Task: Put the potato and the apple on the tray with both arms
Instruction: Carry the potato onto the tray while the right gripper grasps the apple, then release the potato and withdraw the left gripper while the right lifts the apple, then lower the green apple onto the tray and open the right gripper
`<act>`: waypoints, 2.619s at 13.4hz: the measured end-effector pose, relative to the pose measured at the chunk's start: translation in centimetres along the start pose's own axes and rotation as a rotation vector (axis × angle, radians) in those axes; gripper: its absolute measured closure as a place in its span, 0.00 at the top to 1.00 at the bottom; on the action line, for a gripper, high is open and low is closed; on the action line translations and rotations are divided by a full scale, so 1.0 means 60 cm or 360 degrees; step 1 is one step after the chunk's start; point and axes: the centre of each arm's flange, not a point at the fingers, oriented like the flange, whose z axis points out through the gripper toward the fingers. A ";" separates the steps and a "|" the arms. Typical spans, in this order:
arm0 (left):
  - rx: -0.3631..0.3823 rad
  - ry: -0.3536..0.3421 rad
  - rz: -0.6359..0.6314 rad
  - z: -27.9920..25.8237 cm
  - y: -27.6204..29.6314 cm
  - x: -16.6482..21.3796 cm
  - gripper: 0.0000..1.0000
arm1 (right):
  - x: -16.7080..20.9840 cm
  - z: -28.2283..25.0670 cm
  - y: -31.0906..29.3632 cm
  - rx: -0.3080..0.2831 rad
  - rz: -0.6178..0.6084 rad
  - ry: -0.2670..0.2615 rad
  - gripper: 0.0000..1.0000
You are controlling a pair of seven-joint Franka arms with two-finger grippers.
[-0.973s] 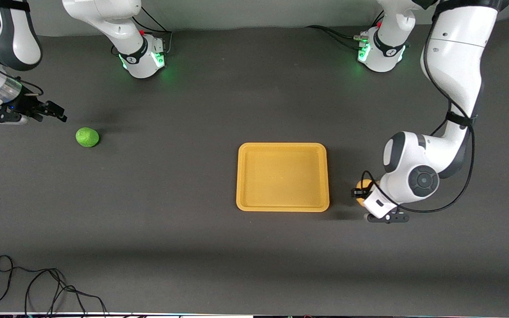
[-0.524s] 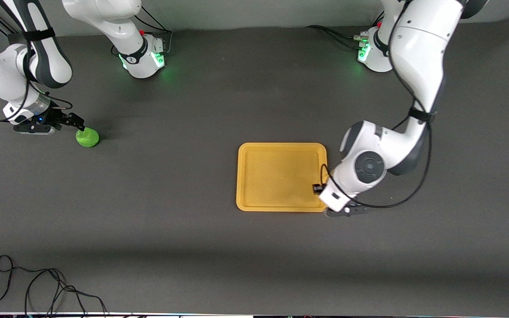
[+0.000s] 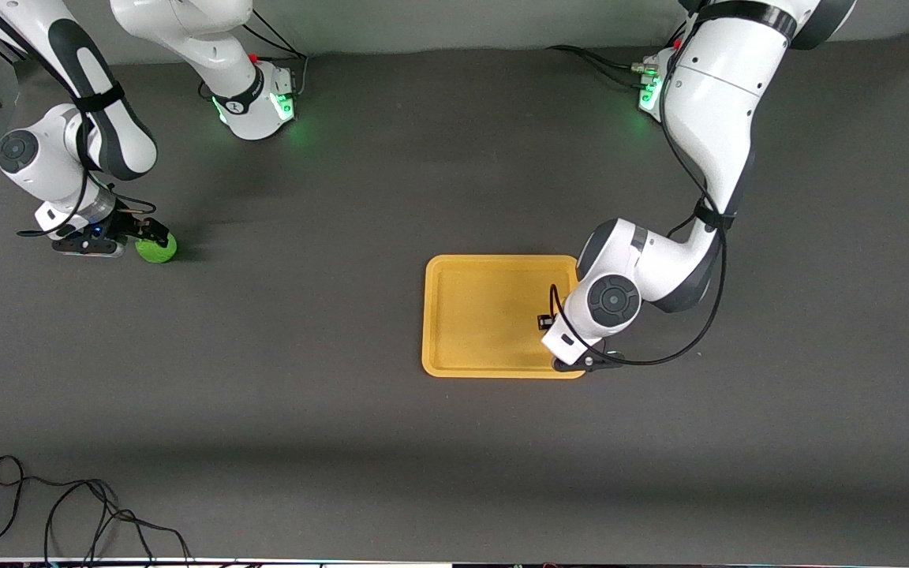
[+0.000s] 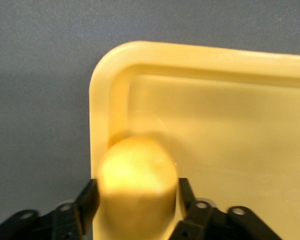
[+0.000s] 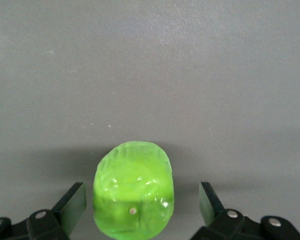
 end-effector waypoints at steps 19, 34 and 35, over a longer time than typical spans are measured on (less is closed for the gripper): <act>0.0026 0.0180 0.0445 -0.432 -0.357 -0.005 1.00 | 0.267 -0.546 -0.123 0.0139 -0.0299 0.0000 0.65; 0.0142 0.0303 0.0495 -0.492 -0.487 -0.078 1.00 | 0.264 -0.513 -1.050 0.0148 0.0200 0.0044 0.65; 0.0144 0.0291 0.0504 -0.514 -0.502 -0.080 1.00 | 0.238 -0.493 -1.101 0.0180 0.0257 0.0030 0.65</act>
